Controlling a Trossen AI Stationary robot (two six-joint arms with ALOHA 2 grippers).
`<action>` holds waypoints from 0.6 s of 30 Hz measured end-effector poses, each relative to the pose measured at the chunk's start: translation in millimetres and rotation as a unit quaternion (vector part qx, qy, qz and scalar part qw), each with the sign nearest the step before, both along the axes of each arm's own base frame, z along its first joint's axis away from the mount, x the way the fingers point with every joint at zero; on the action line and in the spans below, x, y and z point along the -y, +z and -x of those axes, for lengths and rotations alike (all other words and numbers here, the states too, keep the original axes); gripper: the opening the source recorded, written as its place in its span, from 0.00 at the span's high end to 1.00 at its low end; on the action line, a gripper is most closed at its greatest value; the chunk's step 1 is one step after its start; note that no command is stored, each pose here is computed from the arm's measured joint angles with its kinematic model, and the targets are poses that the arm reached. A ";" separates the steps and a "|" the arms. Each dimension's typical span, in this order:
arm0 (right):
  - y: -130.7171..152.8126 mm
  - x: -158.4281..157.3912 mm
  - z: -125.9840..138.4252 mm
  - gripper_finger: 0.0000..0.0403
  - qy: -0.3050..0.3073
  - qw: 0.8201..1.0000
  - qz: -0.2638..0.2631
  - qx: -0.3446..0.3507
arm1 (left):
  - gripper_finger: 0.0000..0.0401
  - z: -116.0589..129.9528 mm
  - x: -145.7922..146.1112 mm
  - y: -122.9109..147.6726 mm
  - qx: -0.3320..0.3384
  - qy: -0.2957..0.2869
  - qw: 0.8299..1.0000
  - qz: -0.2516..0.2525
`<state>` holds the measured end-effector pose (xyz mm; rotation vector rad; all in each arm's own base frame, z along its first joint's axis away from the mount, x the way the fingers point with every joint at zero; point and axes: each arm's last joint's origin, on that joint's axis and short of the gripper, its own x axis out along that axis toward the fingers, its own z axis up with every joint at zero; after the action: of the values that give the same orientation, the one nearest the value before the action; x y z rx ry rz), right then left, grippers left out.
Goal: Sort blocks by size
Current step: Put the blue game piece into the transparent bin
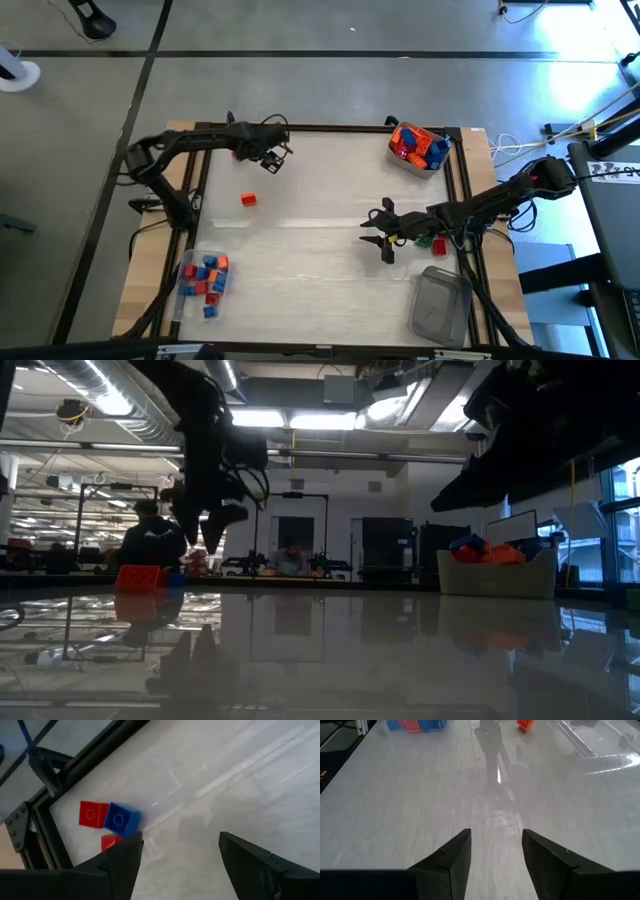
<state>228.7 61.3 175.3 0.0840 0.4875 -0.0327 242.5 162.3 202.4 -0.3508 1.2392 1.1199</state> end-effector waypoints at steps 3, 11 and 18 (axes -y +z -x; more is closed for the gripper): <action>0.0 0.0 0.0 0.56 0.000 1.000 0.000 0.000 | 0.37 2.4 -12.4 -11.2 -0.015 0.015 1.000 0.008; -0.4 0.1 0.2 0.56 0.000 1.000 0.001 -0.002 | 0.37 12.7 -36.8 -38.1 -0.061 0.043 0.996 0.038; -0.4 0.1 0.2 0.56 0.000 1.000 0.001 -0.002 | 0.37 19.0 -51.2 -46.5 -0.063 0.057 0.996 0.040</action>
<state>228.5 61.2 174.9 0.0828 0.4918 -0.0328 223.6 213.5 155.9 -0.4212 1.3926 1.2059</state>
